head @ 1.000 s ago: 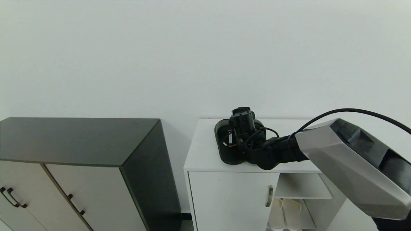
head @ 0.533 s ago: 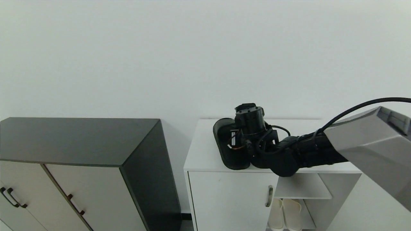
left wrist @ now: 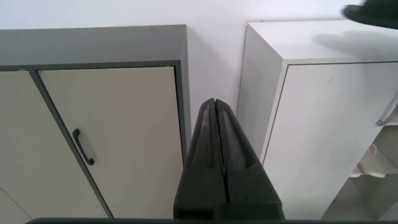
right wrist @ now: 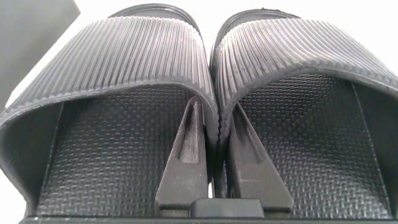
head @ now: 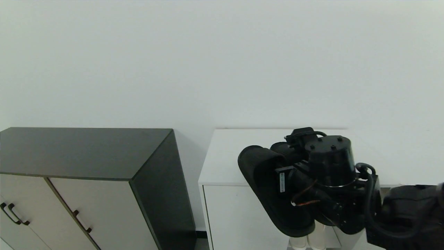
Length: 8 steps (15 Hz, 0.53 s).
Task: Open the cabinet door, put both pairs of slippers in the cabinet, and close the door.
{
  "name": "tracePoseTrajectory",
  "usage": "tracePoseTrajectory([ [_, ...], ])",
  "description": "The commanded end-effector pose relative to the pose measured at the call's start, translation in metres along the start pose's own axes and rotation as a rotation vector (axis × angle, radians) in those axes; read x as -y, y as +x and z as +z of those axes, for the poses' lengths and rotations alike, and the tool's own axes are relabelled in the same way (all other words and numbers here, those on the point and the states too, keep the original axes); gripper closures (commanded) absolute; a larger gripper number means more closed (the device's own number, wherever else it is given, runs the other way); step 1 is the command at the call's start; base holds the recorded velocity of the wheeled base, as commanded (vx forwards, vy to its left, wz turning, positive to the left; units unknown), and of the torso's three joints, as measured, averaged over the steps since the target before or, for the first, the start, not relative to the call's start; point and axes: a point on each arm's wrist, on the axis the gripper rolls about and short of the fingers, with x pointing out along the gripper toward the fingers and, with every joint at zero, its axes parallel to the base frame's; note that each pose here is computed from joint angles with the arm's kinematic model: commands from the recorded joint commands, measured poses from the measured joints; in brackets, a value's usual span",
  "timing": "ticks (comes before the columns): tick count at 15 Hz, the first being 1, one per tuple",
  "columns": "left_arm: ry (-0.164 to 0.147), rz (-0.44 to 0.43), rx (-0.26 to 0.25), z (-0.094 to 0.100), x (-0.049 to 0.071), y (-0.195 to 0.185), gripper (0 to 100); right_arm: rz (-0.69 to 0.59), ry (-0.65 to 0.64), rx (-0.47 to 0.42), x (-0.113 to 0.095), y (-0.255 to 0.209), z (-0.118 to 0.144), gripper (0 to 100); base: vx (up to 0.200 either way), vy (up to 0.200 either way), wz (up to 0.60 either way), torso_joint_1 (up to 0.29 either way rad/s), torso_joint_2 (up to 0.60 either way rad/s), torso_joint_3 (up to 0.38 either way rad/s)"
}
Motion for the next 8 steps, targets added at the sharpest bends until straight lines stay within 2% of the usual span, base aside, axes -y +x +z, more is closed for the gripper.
tracePoseTrajectory([
  [1,-0.004,0.001,0.000,0.0000,0.0000,0.0000,100,0.024,0.018,0.027,0.0050,-0.0213,0.0055,100,0.000,0.000,0.00,0.000,0.00,0.000],
  [8,-0.006,0.000,0.000,0.0000,0.0000,0.0000,100,0.021,0.001,-0.001,0.0026,-0.0183,-0.0036,100,0.000,0.000,0.00,0.000,0.00,0.000],
])
